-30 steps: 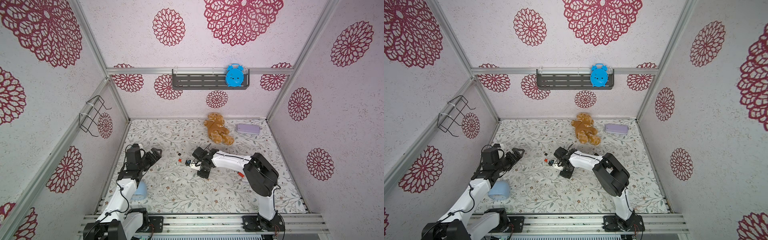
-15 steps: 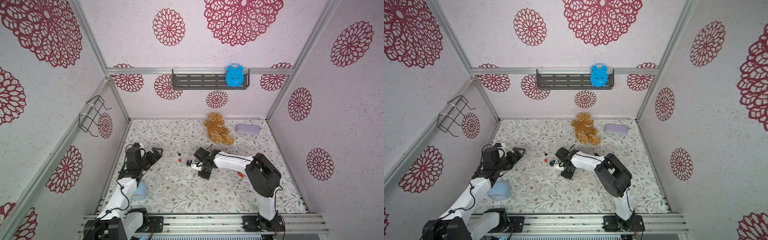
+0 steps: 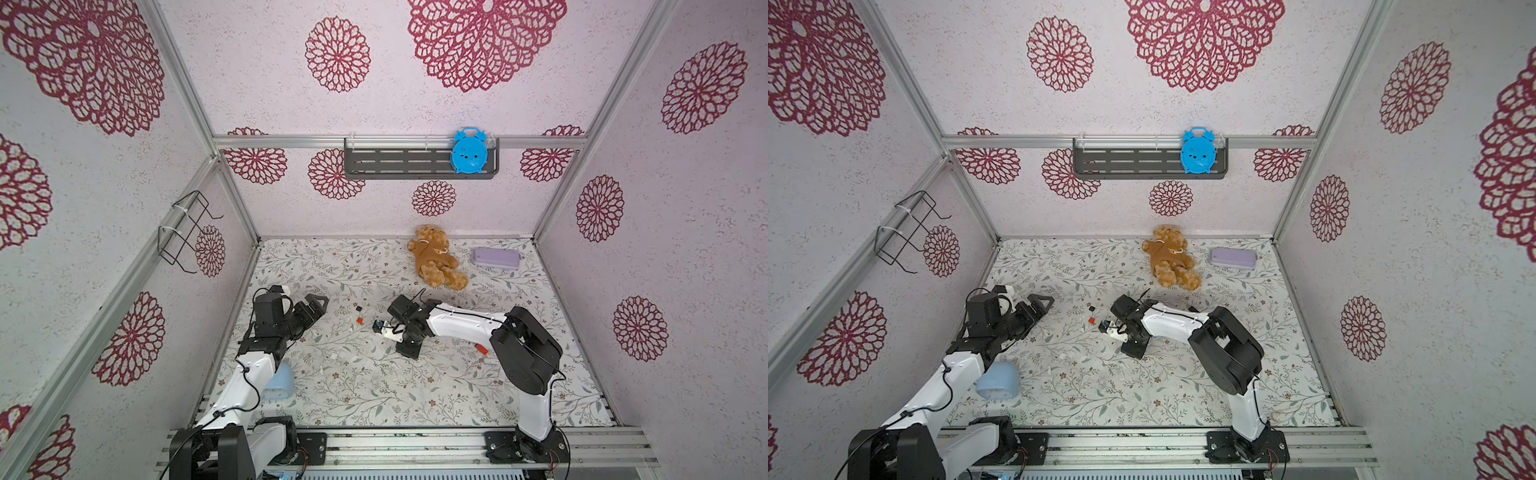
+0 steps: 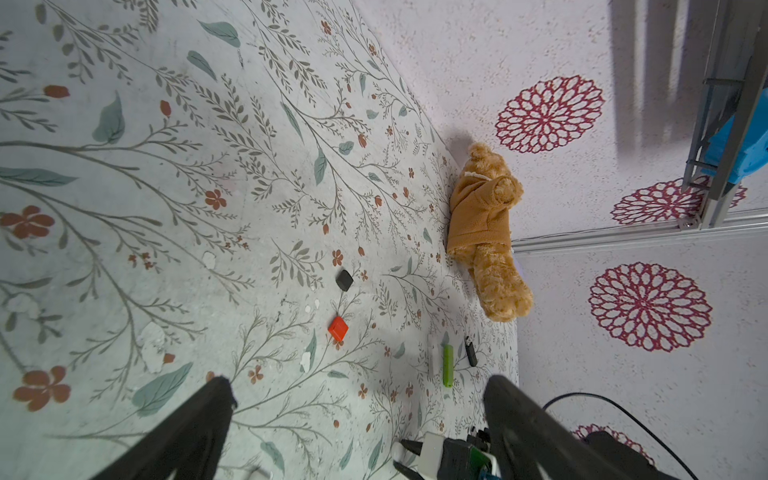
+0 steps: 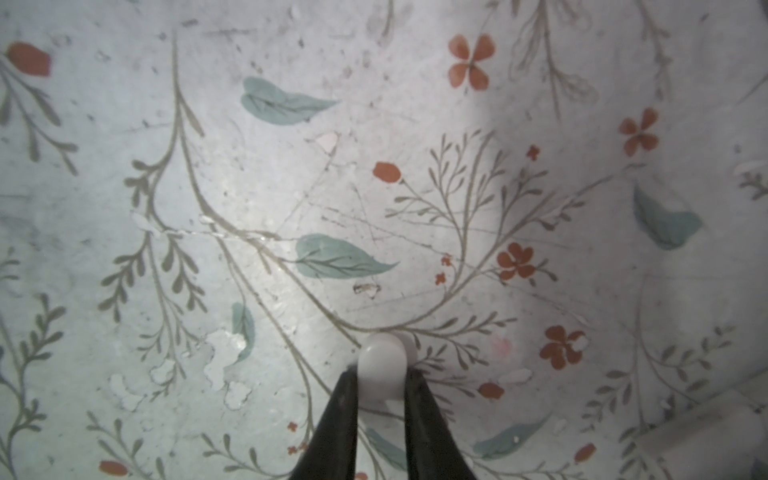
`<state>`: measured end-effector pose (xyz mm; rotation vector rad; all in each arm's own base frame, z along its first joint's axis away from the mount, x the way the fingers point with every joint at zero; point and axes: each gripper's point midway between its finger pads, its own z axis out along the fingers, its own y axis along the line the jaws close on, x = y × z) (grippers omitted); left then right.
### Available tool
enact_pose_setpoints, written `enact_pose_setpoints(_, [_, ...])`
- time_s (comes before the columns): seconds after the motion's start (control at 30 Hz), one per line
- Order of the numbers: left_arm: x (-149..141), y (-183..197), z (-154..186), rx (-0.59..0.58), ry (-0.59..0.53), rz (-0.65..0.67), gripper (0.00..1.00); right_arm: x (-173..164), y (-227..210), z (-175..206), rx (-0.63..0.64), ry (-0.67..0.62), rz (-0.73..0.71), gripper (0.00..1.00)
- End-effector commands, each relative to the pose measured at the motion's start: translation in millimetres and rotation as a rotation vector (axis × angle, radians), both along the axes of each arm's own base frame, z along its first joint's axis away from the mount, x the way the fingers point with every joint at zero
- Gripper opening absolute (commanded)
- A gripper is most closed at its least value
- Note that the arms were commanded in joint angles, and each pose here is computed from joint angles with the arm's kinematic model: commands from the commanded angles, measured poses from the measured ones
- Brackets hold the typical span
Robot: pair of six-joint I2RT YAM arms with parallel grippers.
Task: Close the usb drive cover
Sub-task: Pick up the cover from the center of the board.
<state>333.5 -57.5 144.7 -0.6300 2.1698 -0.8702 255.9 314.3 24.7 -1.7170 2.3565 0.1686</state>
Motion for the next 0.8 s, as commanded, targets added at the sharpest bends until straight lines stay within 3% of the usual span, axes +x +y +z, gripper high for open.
enact_pose_setpoints(0.0, [5, -14, 8, -0.018, -0.034, -0.068, 1.00, 3, -2, 11, 0.031, -0.020, -0.035, 0.22])
enact_pose_setpoints(0.3, [8, -88, 10, -0.087, -0.056, -0.342, 0.91, 16, 0, 81, 0.216, -0.176, -0.100, 0.21])
enact_pose_setpoints(0.57, [0, -174, 27, -0.221, -0.099, -0.670, 0.72, 22, -12, 130, 0.365, -0.333, -0.170, 0.22])
enact_pose_setpoints(0.77, [-10, -208, 38, -0.238, -0.127, -0.805, 0.66, 22, -12, 156, 0.446, -0.382, -0.189, 0.22])
